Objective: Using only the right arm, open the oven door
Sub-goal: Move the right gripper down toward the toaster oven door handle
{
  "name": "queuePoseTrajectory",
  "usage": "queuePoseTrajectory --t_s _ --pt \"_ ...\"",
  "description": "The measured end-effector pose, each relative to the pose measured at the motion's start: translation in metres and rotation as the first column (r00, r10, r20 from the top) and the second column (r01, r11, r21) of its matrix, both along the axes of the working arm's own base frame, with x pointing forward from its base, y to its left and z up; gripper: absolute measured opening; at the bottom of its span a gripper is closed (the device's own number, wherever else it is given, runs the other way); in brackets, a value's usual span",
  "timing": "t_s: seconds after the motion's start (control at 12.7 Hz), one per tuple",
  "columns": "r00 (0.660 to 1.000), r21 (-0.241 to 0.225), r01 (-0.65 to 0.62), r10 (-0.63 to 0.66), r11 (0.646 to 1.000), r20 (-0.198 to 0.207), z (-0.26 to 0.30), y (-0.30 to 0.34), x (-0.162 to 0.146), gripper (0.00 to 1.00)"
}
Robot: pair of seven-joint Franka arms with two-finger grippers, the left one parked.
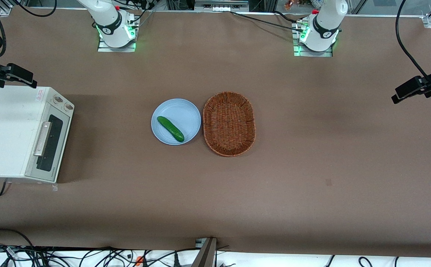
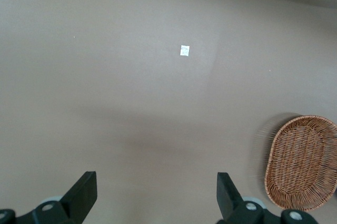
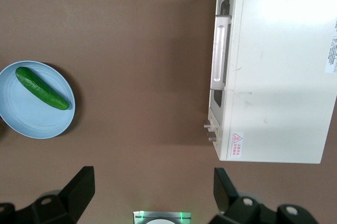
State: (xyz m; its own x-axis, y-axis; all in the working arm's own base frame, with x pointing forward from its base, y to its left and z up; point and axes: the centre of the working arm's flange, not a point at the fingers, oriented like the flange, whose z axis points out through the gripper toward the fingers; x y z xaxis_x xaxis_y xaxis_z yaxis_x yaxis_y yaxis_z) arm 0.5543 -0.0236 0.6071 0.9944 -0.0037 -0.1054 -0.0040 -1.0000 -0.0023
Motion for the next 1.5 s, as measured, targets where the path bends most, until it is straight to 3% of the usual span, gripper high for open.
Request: queuePoseTrajectory --t_s 0.63,0.94,1.1,1.5 --pt "1.000 0.001 -0.015 0.015 1.000 -0.017 -0.006 0.008 0.002 1.00" --pt "0.995 0.000 -0.022 0.022 1.000 -0.099 -0.046 0.012 0.010 1.00" --pt "0.988 -0.040 -0.048 0.042 0.998 -0.151 -0.077 0.019 0.021 0.95" --pt "0.964 -0.186 -0.173 0.128 0.967 -0.235 -0.141 0.054 0.045 0.33"
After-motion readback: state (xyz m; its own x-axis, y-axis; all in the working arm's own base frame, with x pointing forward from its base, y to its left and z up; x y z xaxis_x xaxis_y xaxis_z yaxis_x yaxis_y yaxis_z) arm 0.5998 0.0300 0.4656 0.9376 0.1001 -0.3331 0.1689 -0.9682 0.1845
